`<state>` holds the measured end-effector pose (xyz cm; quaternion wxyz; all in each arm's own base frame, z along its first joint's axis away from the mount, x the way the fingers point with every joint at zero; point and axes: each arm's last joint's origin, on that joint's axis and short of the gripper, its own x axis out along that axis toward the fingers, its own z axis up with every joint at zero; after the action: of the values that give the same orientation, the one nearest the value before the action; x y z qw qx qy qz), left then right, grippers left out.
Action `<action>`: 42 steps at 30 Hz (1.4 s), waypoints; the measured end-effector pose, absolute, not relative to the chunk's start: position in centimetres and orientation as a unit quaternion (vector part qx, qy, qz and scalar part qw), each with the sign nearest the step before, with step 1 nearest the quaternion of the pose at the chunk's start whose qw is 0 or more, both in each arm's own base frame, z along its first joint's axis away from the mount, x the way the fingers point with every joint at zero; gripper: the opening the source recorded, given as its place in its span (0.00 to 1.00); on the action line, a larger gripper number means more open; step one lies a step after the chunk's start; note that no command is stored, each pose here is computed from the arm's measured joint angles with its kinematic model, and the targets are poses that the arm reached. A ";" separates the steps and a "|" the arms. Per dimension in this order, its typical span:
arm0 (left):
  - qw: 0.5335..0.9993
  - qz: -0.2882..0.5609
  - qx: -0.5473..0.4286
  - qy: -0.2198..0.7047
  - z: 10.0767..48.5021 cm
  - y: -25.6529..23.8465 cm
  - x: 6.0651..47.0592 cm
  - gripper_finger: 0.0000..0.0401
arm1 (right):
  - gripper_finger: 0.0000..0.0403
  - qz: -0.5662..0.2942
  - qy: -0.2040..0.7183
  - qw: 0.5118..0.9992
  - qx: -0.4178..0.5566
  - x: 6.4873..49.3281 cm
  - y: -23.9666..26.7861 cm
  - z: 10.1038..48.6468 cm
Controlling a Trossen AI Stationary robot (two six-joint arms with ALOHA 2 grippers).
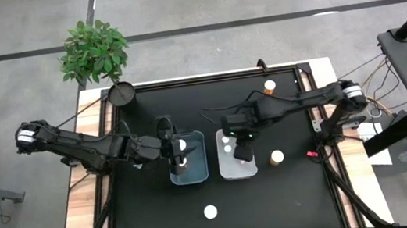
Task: Pick and place medicine bottles into bin by pill shape (circle, oval)
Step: Put the blue tablet bottle into the white bin
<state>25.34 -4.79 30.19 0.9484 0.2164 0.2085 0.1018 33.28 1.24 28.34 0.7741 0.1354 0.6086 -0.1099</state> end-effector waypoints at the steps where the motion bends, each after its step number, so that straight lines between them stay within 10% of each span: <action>1: 0.949 0.102 0.214 0.208 30.2 -4.8 25.4 0.61 | 0.21 -0.112 0.602 0.780 0.125 32.8 1.7 28.7; 24: 0.965 0.141 0.037 0.218 29.6 -4.8 25.0 0.61 | 0.21 0.007 0.316 0.949 0.009 25.8 7.0 27.1; 32: 0.873 0.187 -0.178 0.414 28.0 -5.0 21.4 0.61 | 0.21 0.031 0.246 0.968 -0.035 24.5 6.6 26.4; 42: 0.767 0.243 -0.202 0.559 25.3 -9.0 15.6 0.61 | 0.21 0.036 0.240 0.969 -0.050 24.1 6.5 25.8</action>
<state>15.62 -9.01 25.26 0.7670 -0.2015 0.5586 0.2429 24.11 6.52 25.81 0.9688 -0.0497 0.2400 0.0360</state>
